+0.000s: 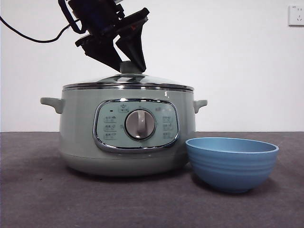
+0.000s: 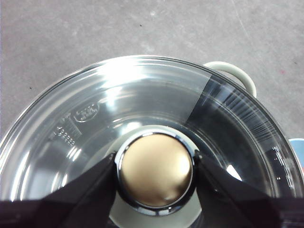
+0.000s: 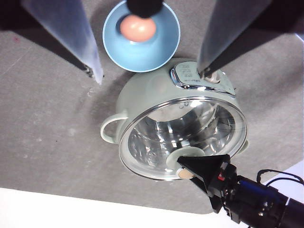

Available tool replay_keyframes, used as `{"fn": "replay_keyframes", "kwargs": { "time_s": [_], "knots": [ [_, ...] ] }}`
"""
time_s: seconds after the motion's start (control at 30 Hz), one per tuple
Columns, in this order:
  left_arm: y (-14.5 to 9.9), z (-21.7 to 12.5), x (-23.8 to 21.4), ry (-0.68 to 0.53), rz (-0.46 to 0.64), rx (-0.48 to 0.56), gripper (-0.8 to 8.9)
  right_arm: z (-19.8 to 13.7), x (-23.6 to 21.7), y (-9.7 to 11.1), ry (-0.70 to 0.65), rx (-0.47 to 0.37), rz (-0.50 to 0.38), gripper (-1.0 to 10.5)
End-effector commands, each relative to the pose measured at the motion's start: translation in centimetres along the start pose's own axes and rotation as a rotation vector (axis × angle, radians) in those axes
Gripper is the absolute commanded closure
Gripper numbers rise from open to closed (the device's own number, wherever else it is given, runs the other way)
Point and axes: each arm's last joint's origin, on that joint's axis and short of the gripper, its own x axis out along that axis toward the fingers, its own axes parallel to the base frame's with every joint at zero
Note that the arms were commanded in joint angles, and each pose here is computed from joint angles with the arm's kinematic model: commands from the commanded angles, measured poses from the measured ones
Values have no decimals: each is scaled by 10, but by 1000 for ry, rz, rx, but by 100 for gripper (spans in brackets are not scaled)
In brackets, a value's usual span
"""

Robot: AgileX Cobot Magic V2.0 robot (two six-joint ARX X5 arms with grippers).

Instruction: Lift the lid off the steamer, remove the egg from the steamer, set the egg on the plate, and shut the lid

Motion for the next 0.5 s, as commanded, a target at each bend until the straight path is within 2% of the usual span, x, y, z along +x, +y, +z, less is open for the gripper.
{"fn": "replay_keyframes", "kwargs": {
  "time_s": [0.03,0.1,0.2,0.23,0.5],
  "knots": [
    [-1,-2,2,32,-1,-9,800,-2,1,0,1,9,2,597],
    [-1,-3,2,41,-1,-10,688,-2,1,0,1,9,2,597],
    [-1,-3,1,37,-1,-11,386,-2,1,0,1,9,2,597],
    [-1,-2,1,36,-1,-12,339,-2,1,0,1,9,2,597],
    [-2,2,-10,-2,0,-8,338,-2,1,0,2,9,2,597]
  ]
}}
